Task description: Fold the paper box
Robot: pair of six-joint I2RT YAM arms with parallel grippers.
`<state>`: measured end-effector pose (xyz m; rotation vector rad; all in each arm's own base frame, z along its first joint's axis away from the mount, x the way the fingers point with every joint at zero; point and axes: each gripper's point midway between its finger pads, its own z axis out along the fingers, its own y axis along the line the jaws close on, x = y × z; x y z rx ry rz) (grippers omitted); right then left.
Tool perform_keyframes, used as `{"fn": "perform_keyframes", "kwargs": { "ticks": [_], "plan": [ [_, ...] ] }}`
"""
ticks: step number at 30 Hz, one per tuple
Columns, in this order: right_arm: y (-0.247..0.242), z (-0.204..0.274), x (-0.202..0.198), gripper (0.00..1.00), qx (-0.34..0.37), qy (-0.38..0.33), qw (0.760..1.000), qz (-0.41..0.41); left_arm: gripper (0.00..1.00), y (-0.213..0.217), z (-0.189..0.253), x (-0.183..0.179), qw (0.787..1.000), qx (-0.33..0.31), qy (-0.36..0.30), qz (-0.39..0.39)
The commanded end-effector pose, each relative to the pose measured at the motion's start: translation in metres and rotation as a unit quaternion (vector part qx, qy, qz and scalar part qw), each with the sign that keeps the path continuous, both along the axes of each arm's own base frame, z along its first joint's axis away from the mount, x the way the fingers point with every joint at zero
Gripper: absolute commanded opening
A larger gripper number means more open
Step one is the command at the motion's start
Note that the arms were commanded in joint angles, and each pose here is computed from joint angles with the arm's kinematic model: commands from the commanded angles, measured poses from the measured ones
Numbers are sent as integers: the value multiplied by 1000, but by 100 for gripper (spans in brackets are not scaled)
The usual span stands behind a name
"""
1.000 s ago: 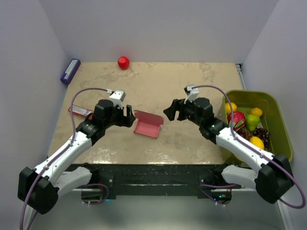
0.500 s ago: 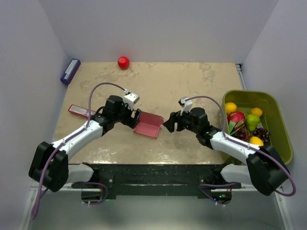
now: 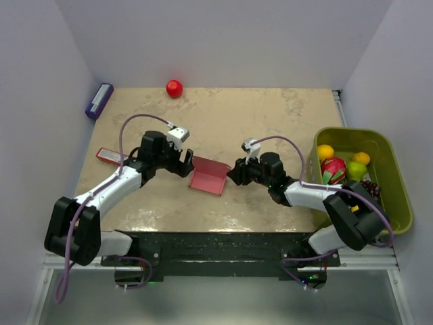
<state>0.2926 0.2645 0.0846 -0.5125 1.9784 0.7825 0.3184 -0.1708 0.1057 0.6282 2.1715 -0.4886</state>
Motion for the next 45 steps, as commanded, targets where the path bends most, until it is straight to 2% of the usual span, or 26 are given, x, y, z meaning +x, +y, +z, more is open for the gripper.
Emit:
{"fn": "perform_keyframes", "kwargs": {
  "ticks": [1, 6, 7, 9, 11, 14, 18, 25, 28, 33, 42, 45],
  "plan": [
    [24, 36, 9, 39, 45, -71, 995, 45, 90, -11, 49, 3, 996, -75, -50, 10],
    [31, 35, 10, 21, 52, -76, 994, 66, 89, -8, 59, -10, 984, -153, -29, 83],
    [33, 36, 8, 17, 55, -77, 993, 71, 89, -9, 74, -10, 979, -179, -56, 84],
    [37, 40, 4, 5, 58, -76, 991, 91, 89, -8, 72, -24, 970, -215, -61, 94],
    [38, 41, -3, 0, 45, -68, 990, 115, 89, -6, 81, -26, 962, -240, -91, 94],
    [34, 50, -14, 0, 25, -64, 988, 140, 91, 0, 84, -36, 954, -256, -120, 99],
    [28, 53, -31, 0, -14, -47, 982, 184, 92, 7, 87, -46, 954, -249, -140, 95],
    [27, 71, -56, 0, 7, -37, 971, 236, 93, 20, 84, -55, 949, -249, -154, 119],
    [31, 76, -65, 0, 16, -23, 965, 261, 91, 26, 78, -53, 950, -239, -140, 142],
    [32, 84, -70, 0, 26, -28, 961, 275, 87, 16, 80, -63, 951, -257, -134, 111],
    [33, 94, -78, 0, 49, -28, 951, 304, 94, -1, 71, -94, 944, -308, -106, 51],
    [32, 98, -80, 0, 56, -27, 949, 309, 94, 0, 60, -94, 947, -303, -94, 56]
  ]
}}
